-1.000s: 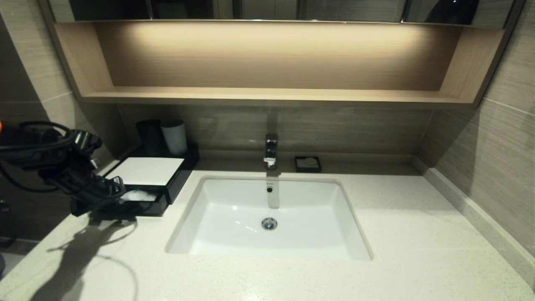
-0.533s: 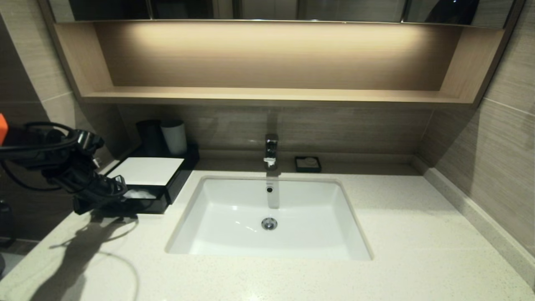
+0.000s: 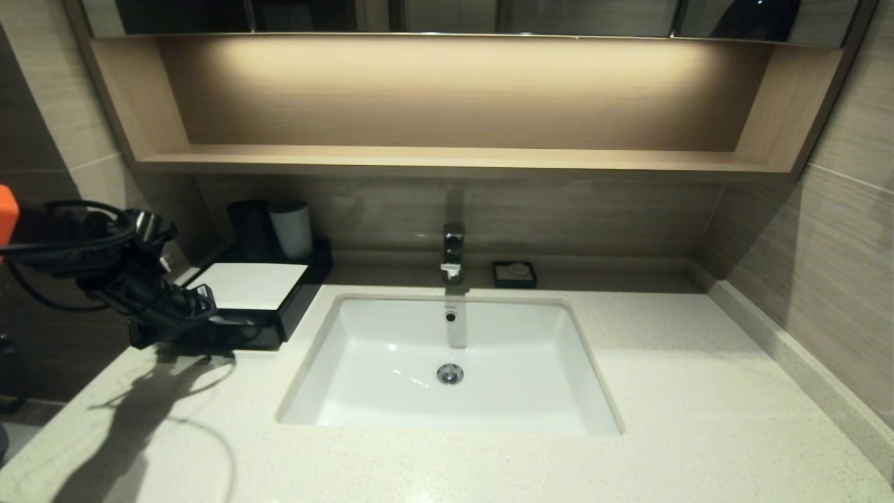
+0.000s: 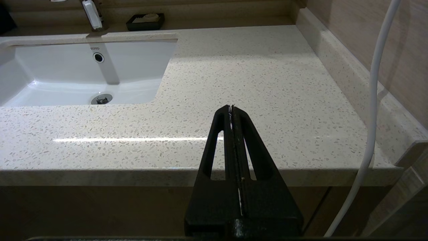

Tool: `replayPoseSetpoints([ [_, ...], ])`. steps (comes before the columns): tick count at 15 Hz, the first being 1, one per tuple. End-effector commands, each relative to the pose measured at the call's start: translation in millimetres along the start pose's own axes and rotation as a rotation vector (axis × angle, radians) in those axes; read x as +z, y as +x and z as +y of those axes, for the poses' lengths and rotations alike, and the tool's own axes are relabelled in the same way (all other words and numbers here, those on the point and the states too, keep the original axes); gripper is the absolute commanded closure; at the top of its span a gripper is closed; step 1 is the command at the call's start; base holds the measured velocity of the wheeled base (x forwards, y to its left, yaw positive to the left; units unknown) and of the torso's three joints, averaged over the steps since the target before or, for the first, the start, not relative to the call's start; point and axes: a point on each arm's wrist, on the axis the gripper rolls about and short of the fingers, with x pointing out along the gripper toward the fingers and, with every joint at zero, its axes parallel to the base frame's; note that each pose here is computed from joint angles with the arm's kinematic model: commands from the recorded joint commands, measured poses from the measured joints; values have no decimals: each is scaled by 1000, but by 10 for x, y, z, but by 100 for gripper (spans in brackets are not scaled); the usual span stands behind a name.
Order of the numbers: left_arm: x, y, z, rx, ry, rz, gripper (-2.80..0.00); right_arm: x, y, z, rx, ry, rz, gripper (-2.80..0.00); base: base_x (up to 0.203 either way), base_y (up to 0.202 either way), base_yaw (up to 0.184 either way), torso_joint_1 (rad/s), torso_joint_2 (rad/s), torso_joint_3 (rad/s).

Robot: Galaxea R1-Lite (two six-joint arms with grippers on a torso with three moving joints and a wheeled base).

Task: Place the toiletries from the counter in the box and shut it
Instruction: Close the drawer

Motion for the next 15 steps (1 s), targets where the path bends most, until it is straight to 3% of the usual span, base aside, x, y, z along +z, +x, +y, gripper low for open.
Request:
replayPoseSetpoints([
  [1,-3,34,1,2,-2,9,0,-1,1,0,0,0,2,0,0,0,0,0,0,0],
  [15,43,77,-17,-7,1,-9,0,3,-1,0,0,0,-1,0,0,0,0,0,0,0],
])
